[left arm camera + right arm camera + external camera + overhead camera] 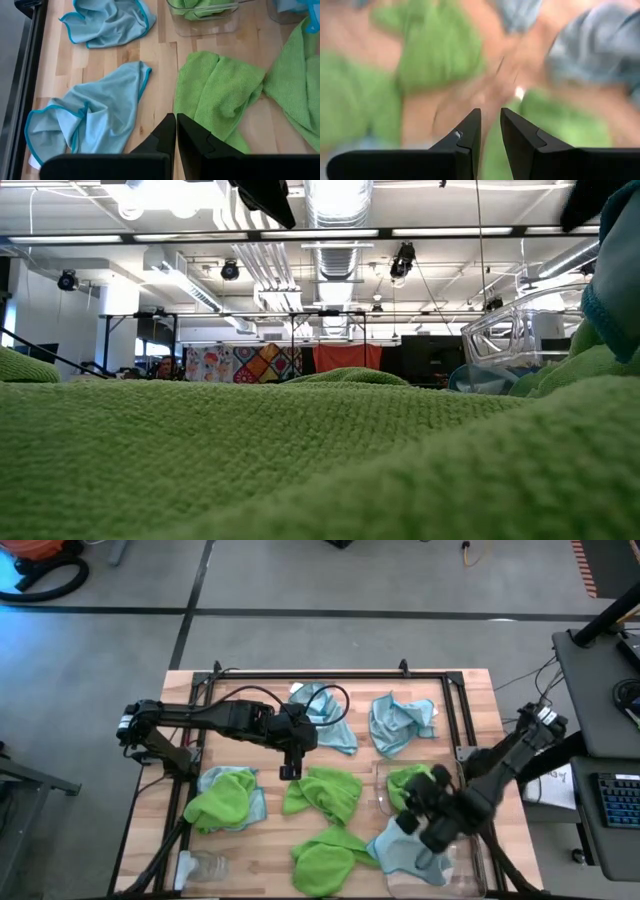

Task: Sort microfiber towel by color & place in baskets
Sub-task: Put the blue microfiber cloth into the bottom transparent bin

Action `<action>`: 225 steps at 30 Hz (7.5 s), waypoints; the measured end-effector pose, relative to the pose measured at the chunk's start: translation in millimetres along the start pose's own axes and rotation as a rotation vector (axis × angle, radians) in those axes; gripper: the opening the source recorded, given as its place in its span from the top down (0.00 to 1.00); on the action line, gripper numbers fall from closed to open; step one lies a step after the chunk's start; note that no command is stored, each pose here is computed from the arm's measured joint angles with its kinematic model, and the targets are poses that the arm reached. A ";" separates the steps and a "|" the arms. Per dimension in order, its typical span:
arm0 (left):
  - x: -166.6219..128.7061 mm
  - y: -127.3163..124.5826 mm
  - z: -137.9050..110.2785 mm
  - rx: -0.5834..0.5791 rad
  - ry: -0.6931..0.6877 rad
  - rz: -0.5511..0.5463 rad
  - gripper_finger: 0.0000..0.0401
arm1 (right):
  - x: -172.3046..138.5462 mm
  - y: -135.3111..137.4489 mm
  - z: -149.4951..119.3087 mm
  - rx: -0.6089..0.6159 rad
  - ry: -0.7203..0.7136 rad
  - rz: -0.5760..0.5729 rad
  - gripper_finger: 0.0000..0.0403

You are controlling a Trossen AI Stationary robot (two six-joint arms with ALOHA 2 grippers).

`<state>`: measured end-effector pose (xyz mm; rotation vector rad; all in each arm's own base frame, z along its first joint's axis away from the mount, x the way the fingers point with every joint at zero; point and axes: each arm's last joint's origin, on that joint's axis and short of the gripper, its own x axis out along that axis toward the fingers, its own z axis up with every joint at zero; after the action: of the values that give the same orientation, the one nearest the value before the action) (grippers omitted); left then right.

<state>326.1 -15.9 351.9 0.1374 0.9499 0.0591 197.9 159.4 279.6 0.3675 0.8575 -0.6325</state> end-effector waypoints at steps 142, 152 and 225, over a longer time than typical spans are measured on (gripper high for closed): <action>1.7 0.4 -17.9 -0.232 0.166 0.070 1.00 | 99.6 -69.3 177.8 -0.277 -0.166 0.529 0.97; 1.6 0.4 -18.1 -0.232 0.169 0.071 1.00 | 12.2 -49.3 160.8 -0.357 -0.405 0.774 0.97; 1.0 -2.2 -19.3 -0.113 0.185 0.059 1.00 | -180.8 -40.6 14.7 -0.356 -0.127 1.083 0.97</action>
<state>311.0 -16.3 339.6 0.0560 1.1246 0.1819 91.6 186.7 429.7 0.3989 0.5176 0.4926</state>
